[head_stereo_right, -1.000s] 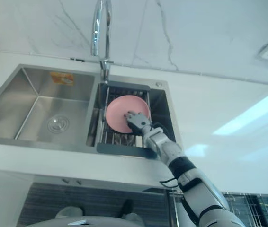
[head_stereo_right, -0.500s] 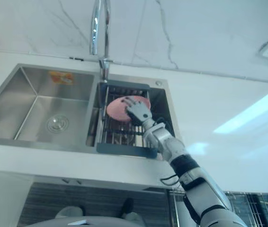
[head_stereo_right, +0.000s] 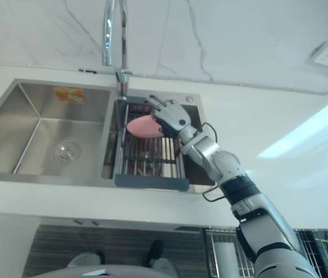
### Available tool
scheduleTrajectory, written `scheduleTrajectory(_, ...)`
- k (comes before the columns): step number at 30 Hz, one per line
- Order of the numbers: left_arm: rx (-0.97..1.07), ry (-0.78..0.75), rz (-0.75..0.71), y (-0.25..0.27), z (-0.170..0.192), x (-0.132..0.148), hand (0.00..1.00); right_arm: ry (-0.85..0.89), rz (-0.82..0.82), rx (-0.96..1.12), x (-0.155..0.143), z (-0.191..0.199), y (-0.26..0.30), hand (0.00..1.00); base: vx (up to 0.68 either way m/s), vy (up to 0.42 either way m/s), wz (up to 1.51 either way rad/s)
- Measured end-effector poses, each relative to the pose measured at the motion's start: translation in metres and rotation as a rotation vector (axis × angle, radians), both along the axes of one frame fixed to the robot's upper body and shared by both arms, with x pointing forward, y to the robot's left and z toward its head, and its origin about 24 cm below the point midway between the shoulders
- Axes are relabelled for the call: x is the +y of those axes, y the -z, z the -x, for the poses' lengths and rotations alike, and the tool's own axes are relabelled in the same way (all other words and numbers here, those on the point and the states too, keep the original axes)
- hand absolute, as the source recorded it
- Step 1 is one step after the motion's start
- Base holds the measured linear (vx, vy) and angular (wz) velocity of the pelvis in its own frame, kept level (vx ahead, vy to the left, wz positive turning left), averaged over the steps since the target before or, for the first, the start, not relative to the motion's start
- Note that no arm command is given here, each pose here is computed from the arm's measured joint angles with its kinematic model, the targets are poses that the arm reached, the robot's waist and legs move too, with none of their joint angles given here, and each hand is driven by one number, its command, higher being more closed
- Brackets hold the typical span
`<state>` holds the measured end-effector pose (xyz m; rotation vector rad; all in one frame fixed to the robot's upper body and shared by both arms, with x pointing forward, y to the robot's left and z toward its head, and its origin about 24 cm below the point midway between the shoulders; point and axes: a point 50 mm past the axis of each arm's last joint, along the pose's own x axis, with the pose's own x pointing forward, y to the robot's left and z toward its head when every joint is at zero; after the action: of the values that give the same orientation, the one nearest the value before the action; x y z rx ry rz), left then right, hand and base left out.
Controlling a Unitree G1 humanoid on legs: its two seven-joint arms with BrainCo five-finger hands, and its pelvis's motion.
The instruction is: Walk over to the sink, pick up the cup, carry it to the dishwasher, place the cup inside the dishwasher, then close the dishwasher door
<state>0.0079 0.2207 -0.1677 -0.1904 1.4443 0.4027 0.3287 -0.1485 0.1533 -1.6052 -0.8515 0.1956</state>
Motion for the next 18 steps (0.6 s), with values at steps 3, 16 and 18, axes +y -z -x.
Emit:
scheduleTrajectory(3,0.002,0.000,0.000,0.000,0.000,0.000,0.00,-0.003,0.030,0.039,-0.002,0.000,0.001,1.00,-0.01,0.015,-0.05)
scheduleTrajectory(16,0.006,-0.001,0.001,0.000,0.001,0.000,0.00,0.054,-0.143,0.232,-0.012,-0.003,0.004,0.00,0.00,0.001,0.00)
scheduleTrajectory(18,0.006,-0.001,0.001,0.000,0.001,0.000,0.00,0.090,-0.265,0.260,-0.019,-0.006,-0.002,0.00,0.00,0.000,0.00)
